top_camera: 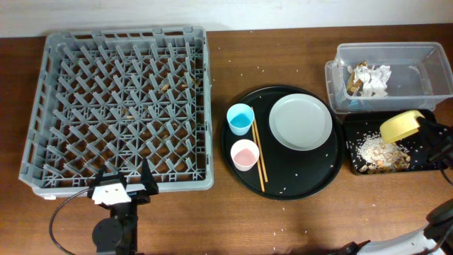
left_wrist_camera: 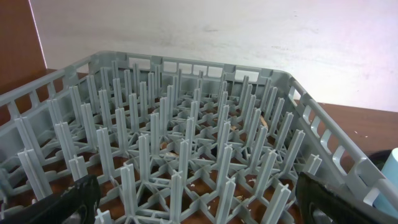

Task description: Sort waste into correct bins and load items into the dishwasher rack

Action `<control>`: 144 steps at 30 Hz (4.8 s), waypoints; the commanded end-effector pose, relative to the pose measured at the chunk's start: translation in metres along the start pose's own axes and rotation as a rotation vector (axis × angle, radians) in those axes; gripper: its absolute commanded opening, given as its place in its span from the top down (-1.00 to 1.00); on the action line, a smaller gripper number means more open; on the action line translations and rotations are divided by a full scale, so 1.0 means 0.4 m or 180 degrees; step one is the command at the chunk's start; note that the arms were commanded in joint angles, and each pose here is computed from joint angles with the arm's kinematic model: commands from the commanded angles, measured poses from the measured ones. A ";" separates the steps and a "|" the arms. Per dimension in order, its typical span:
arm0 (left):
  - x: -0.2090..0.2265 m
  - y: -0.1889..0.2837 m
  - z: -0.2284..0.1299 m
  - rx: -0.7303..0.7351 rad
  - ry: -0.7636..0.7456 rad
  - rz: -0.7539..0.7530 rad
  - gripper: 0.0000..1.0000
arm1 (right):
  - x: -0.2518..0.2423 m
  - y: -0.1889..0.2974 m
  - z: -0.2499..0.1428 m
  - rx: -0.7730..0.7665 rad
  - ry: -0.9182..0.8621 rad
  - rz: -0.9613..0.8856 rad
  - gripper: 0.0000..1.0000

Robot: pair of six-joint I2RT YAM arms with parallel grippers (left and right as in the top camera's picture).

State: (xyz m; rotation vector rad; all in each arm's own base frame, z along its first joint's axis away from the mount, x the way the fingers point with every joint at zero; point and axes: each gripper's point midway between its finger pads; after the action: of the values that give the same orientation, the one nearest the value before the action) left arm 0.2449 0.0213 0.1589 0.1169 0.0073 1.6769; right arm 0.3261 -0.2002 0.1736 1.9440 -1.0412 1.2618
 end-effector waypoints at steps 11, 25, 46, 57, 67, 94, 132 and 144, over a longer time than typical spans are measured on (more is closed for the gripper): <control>-0.002 0.000 -0.003 -0.0001 -0.0049 -0.0013 -0.99 | 0.046 -0.081 -0.046 0.0351 0.0546 0.0036 0.92; -0.002 0.000 -0.003 -0.0001 -0.0048 -0.0013 -0.99 | 0.114 -0.380 -0.482 0.1670 0.1554 -0.0336 0.92; 0.000 0.000 -0.003 -0.0003 -0.0049 -0.0002 -0.99 | -0.554 -0.278 -0.537 0.0938 0.2965 -0.4873 -0.18; 0.007 0.043 0.267 -0.1068 -0.0034 -0.0024 -0.99 | -0.405 -0.487 -0.666 0.1432 0.2947 -0.3942 -0.21; -0.114 -0.277 0.526 0.0552 -0.0185 -0.1022 -0.99 | -0.461 -0.504 -0.696 0.1610 0.3019 -0.4027 -0.06; -0.453 -0.358 0.239 0.3611 0.3536 -0.3222 -0.99 | -0.087 -0.784 -0.784 0.2829 0.2433 -0.0832 0.92; -0.393 -0.319 -0.009 0.4166 -0.0417 -0.0643 0.48 | -0.151 -0.642 -0.568 0.1218 0.3606 -0.2958 -0.95; -0.410 -0.336 -0.076 0.4322 -0.0678 -0.0439 -0.51 | -0.184 -0.649 -0.581 0.1305 0.3562 -0.3018 -0.96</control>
State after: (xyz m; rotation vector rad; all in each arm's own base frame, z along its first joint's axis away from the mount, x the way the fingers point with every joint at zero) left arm 0.3830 -0.1255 0.0968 1.2903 0.9888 1.2237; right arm 0.4244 0.1348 0.1823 1.2521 0.6265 1.6046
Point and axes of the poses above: each gripper's point midway between its finger pads, its own y axis back along the fingers, its own x axis along the line the jaws close on, z = x × y, and after that the axes turned 10 degrees about -y, right-handed
